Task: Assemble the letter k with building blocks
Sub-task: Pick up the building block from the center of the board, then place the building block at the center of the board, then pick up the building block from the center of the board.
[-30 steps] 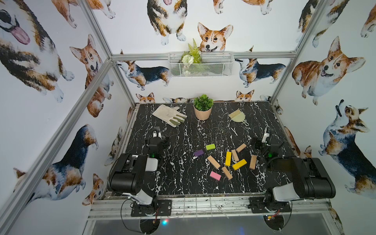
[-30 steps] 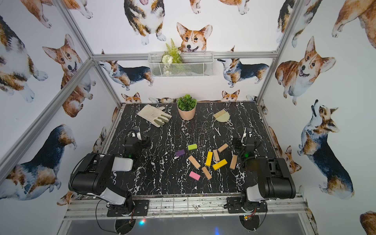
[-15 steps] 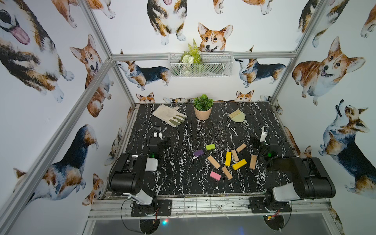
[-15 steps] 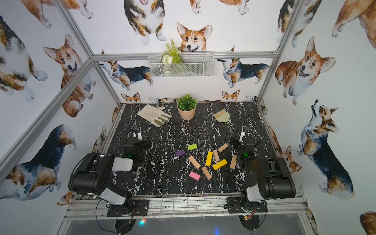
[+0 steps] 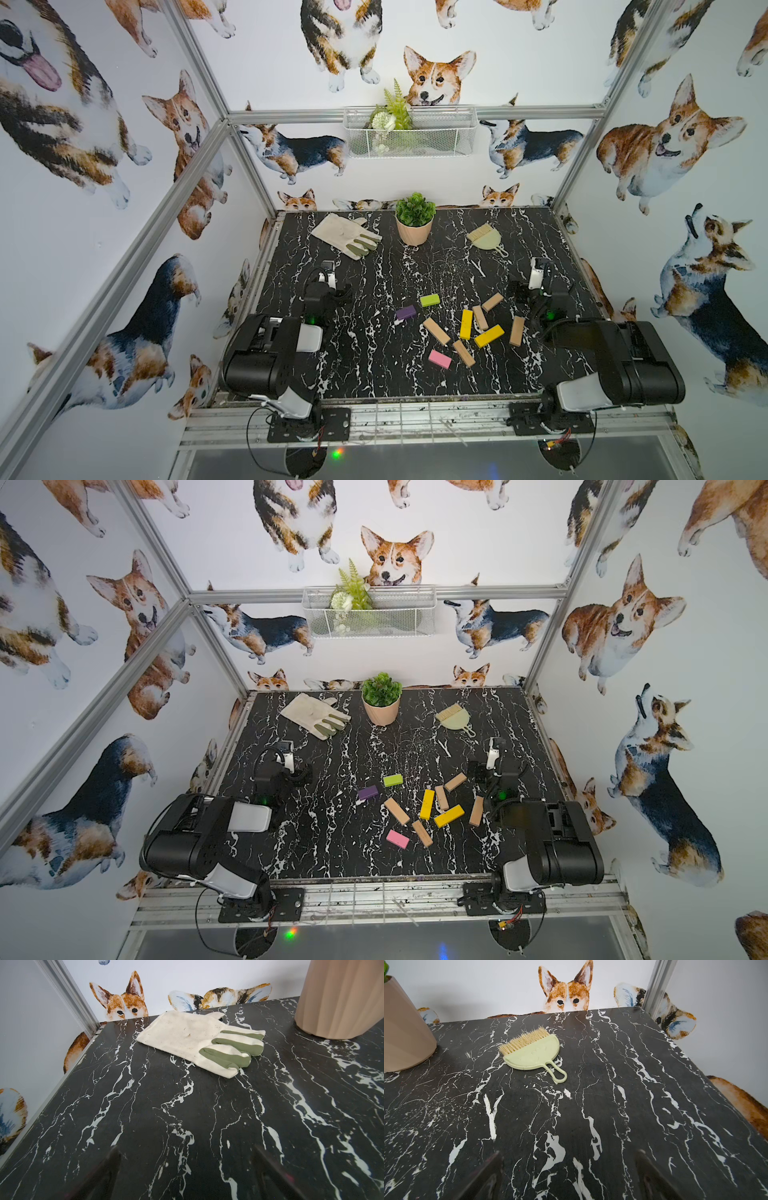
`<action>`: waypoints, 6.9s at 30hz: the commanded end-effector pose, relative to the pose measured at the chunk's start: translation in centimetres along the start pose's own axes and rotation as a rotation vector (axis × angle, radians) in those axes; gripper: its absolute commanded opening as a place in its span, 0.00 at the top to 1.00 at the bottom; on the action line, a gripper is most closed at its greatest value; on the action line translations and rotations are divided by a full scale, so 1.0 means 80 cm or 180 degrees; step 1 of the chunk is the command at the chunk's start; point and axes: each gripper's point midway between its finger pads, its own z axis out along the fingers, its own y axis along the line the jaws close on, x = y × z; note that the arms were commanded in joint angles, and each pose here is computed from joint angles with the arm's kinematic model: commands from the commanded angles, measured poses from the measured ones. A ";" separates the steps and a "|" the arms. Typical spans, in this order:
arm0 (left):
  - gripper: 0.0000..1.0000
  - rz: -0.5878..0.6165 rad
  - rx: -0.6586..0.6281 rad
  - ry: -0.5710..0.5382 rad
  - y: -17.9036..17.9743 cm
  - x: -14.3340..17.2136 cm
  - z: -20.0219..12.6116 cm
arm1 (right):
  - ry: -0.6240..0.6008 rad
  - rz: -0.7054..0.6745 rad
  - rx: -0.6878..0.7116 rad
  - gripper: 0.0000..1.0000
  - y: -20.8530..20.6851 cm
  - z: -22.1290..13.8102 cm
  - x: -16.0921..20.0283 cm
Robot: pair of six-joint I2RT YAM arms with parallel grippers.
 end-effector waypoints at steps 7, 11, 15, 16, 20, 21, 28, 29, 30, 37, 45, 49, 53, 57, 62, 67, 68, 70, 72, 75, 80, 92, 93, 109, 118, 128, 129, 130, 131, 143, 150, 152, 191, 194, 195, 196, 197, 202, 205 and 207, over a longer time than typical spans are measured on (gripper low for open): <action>0.00 0.0037 0.0015 -0.0164 -0.001 -0.015 -0.001 | -0.0036 -0.0042 -0.0018 0.00 0.001 0.000 -0.004; 0.00 0.0037 0.0015 -0.0165 -0.001 -0.016 -0.001 | -0.0037 -0.0043 -0.0018 0.00 0.001 0.000 -0.004; 0.00 0.0037 0.0013 -0.0165 0.000 -0.016 -0.001 | -0.0039 -0.0042 -0.0018 0.00 0.001 0.000 -0.005; 0.00 0.0037 0.0014 -0.0165 0.000 -0.016 -0.001 | -0.0037 -0.0044 -0.0018 0.00 0.001 0.000 -0.004; 0.00 0.0033 0.0014 -0.0162 0.000 -0.016 -0.001 | -0.0031 -0.0045 -0.0026 0.00 0.002 0.000 -0.004; 0.00 0.0022 -0.0020 -0.0153 0.002 -0.015 -0.001 | -0.0022 -0.0034 -0.0025 0.00 0.002 0.001 -0.004; 0.00 -0.0155 -0.0383 -0.0052 0.029 -0.014 0.005 | 0.0010 0.0023 -0.0074 0.00 0.000 0.003 -0.004; 0.00 -0.0155 -0.0376 -0.0047 0.028 -0.013 0.005 | 0.0021 0.0026 -0.0080 0.00 0.000 0.004 -0.003; 0.00 -0.0159 -0.0359 -0.0032 0.028 -0.012 0.006 | 0.0013 0.0027 -0.0078 0.00 -0.001 0.003 -0.004; 0.00 -0.0143 -0.0315 -0.0070 0.026 -0.016 0.004 | -0.0011 0.0037 -0.0044 0.00 -0.003 0.003 -0.008; 0.00 -0.0293 -0.0441 0.0121 0.042 -0.083 -0.013 | 0.0118 0.0087 0.0239 0.04 -0.014 -0.012 -0.052; 0.00 -0.0627 -0.0569 0.0324 0.052 -0.117 -0.017 | -0.0070 -0.0414 0.0061 0.06 0.030 -0.033 -0.104; 0.00 -0.0770 -0.0552 0.0838 0.050 -0.150 -0.016 | 0.0100 -0.0592 0.0005 0.09 0.073 -0.047 -0.149; 0.00 -0.0972 -0.0546 0.1177 0.047 -0.168 -0.026 | 0.0437 -0.0364 -0.0006 0.10 0.113 -0.053 -0.167; 0.00 -0.1137 -0.0397 0.1494 0.032 -0.162 -0.032 | 0.0788 -0.0131 -0.0060 0.00 0.185 -0.052 -0.147; 0.00 -0.1185 0.0028 0.1510 0.003 -0.149 -0.035 | 0.1213 0.0540 0.0113 0.00 0.231 -0.051 -0.096; 0.00 -0.1187 0.0045 0.1492 0.002 -0.146 -0.036 | 0.1278 0.0607 0.0150 0.00 0.241 -0.051 -0.087; 0.00 -0.1173 0.0043 0.1512 0.002 -0.135 -0.037 | 0.1342 0.0750 0.0270 0.00 0.256 -0.049 -0.073; 0.00 -0.1158 0.0054 0.1539 0.000 -0.125 -0.037 | 0.1384 0.0831 0.0470 0.00 0.263 -0.050 -0.062; 0.00 -0.1165 0.0052 0.1573 -0.001 -0.110 -0.036 | 0.1679 0.1185 0.0787 0.00 0.268 -0.053 -0.034; 0.00 -0.1164 -0.0017 0.1645 0.001 -0.089 -0.032 | 0.2236 0.1530 0.1195 0.15 0.279 -0.058 0.022; 0.00 -0.1207 -0.0006 0.1636 -0.001 -0.090 -0.030 | 0.2987 0.2081 0.1139 0.34 0.350 -0.055 0.091; 0.00 -0.1207 0.0002 0.1644 -0.002 -0.089 -0.030 | 0.3000 0.2085 0.1172 0.34 0.351 -0.055 0.094; 0.00 -0.1195 0.0046 0.1594 -0.006 -0.095 -0.031 | 0.3113 0.2199 0.1230 0.34 0.367 -0.035 0.114; 0.00 -0.1183 0.0013 0.1592 -0.004 -0.095 -0.030 | 0.3139 0.2204 0.1341 0.58 0.359 -0.042 0.117; 0.00 -0.1173 -0.0026 0.1580 -0.002 -0.096 -0.031 | 0.3120 0.1613 0.1184 0.72 0.357 -0.039 0.097; 0.00 -0.1176 -0.0026 0.1577 -0.002 -0.096 -0.031 | 0.3098 0.1393 0.1088 0.73 0.358 -0.036 0.088; 0.00 -0.1175 -0.0026 0.1580 -0.002 -0.096 -0.031 | 0.3069 0.1215 0.1062 0.73 0.358 -0.036 0.081; 0.00 -0.1174 -0.0025 0.1576 -0.002 -0.096 -0.031 | 0.3042 0.1048 0.0994 0.74 0.360 -0.033 0.075; 0.00 -0.1179 -0.0031 0.1591 -0.003 -0.094 -0.030 | 0.3052 0.0043 0.0083 0.77 0.450 -0.014 0.043; 0.00 -0.1160 -0.0034 0.1607 -0.004 -0.093 -0.029 | 0.3061 -0.0144 -0.0082 0.77 0.482 -0.008 0.056; 0.00 -0.1160 -0.0023 0.1611 -0.005 -0.092 -0.029 | 0.3084 -0.0144 -0.0097 0.77 0.483 -0.006 0.062; 0.00 -0.0953 0.0026 0.1611 -0.018 -0.092 -0.031 | 0.3015 0.0118 -0.0385 0.40 0.503 0.010 0.056; 0.00 -0.0820 0.0030 0.1543 -0.024 -0.096 -0.039 | 0.2696 0.0260 -0.0594 0.38 0.510 0.001 0.002; 0.00 -0.0800 0.0035 0.1516 -0.026 -0.097 -0.041 | 0.2584 0.0305 -0.0644 0.36 0.509 -0.005 -0.018; 0.00 -0.0763 0.0048 0.1484 -0.029 -0.099 -0.046 | 0.2467 0.0336 -0.0675 0.33 0.504 -0.011 -0.039; 0.00 -0.0702 0.0087 0.1455 -0.036 -0.101 -0.055 | 0.2377 0.0349 -0.0698 0.33 0.498 -0.018 -0.056; 0.00 -0.0359 0.0488 0.1510 -0.106 -0.096 -0.096 | 0.2073 0.0538 -0.0895 0.27 0.415 -0.044 -0.121; 0.02 -0.0102 0.0787 0.1582 -0.160 -0.084 -0.114 | 0.1951 0.1188 -0.0985 0.27 0.335 -0.039 -0.121; 0.06 0.0095 0.0898 0.1705 -0.188 -0.073 -0.117 | 0.1951 0.1703 -0.0922 0.29 0.274 -0.036 -0.113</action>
